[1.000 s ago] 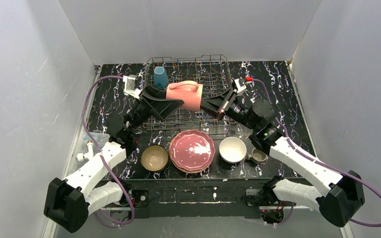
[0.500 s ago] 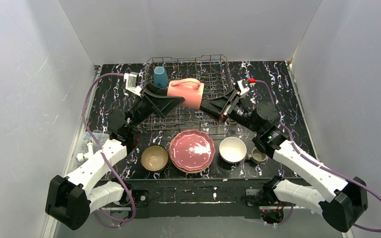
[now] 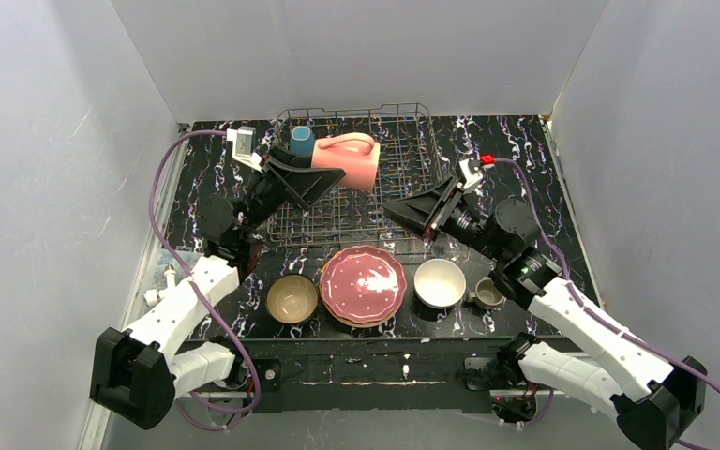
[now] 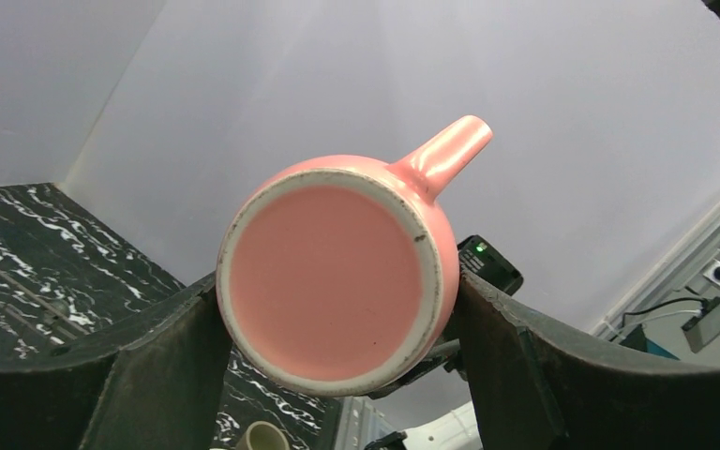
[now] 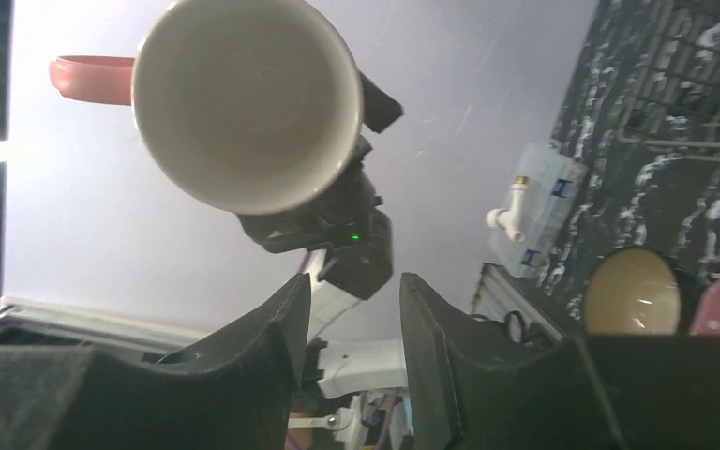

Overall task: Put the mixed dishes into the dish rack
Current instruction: Pick up the cup at the center of the board, then turn the cup upside down in the dish rack.

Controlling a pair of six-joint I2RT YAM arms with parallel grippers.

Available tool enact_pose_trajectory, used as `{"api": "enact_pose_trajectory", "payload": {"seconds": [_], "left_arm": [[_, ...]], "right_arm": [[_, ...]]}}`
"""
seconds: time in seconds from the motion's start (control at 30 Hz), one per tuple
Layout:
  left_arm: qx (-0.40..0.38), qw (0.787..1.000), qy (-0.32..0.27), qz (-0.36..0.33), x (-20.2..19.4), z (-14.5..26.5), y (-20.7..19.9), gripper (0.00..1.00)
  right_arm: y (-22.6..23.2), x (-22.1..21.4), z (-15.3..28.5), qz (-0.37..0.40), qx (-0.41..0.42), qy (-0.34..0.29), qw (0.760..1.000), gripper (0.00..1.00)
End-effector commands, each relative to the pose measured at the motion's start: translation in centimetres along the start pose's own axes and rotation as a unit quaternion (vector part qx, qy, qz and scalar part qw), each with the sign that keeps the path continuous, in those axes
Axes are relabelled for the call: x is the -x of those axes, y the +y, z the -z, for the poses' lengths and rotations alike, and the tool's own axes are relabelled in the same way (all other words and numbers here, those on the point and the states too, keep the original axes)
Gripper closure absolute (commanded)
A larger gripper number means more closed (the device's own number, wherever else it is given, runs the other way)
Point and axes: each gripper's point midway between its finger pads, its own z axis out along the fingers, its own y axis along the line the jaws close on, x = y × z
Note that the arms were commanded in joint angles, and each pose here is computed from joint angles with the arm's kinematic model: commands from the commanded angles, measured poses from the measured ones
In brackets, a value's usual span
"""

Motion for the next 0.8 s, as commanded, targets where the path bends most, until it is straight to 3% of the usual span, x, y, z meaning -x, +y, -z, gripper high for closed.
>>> {"api": "enact_pose_trajectory", "payload": {"seconds": [0.0, 0.3, 0.77], "left_arm": [[-0.031, 0.997, -0.032, -0.068, 3.2, -0.7, -2.8, 1.00], [0.026, 0.991, 0.002, -0.131, 2.8, -0.2, 0.3, 1.00], [0.141, 0.965, 0.052, -0.214, 3.1, 1.3, 7.5, 1.00]], "right_arm": [[0.1, 1.3, 1.1, 0.068, -0.040, -0.033, 0.996, 0.51], [-1.6, 1.6, 2.4, 0.133, -0.105, -0.032, 0.985, 0.51], [-2.6, 2.0, 3.7, 0.227, -0.158, -0.012, 0.961, 0.51]]}}
